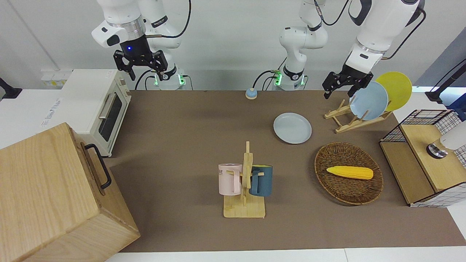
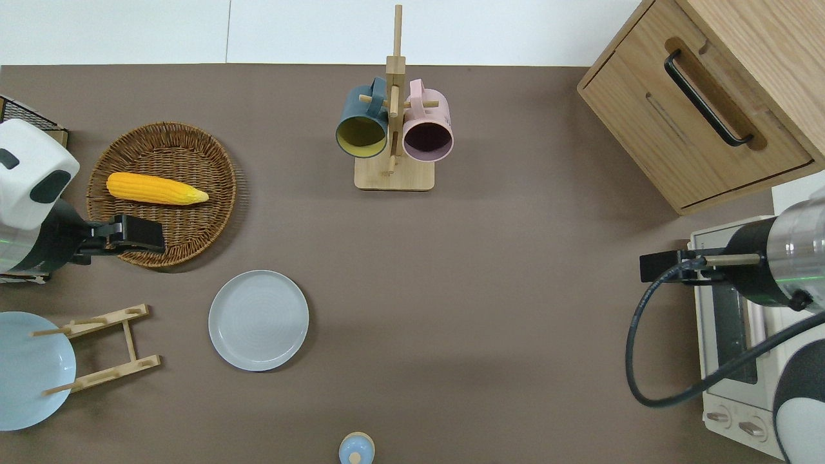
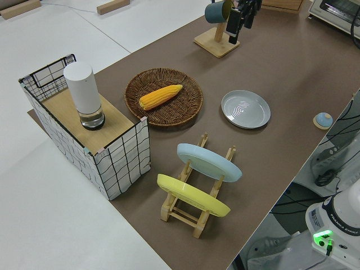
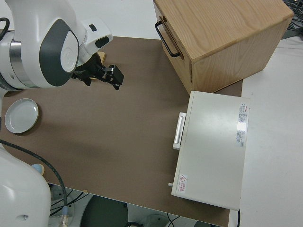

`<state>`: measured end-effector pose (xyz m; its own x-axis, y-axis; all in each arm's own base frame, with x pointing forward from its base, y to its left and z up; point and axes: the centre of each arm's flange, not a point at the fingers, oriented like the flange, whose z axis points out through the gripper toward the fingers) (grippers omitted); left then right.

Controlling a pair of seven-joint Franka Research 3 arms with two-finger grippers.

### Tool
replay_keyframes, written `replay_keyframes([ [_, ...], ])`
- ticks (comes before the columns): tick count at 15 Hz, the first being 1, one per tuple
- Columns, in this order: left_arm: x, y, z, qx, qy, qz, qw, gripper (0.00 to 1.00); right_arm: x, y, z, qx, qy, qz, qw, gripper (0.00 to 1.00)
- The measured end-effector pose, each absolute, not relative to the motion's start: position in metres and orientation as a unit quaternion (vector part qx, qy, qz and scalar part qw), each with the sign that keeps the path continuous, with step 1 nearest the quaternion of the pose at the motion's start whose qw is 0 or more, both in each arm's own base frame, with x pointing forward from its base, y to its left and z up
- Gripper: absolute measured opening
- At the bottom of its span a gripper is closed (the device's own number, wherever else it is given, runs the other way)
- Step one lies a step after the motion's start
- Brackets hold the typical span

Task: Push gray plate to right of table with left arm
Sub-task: 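Move the left gripper down toward the edge of the gray plate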

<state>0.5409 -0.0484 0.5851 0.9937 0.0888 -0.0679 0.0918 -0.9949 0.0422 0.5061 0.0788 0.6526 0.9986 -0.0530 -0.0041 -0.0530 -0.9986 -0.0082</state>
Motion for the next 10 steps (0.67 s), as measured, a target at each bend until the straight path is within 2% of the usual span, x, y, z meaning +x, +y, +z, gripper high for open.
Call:
replay_keyframes([
  [10, 0.541, -0.038, 0.49, 0.996, 0.059, -0.064, 0.018, 0.99, 0.506, 0.079, 0.653, -1.0, 0.027, 0.002, 0.004, 1.0],
])
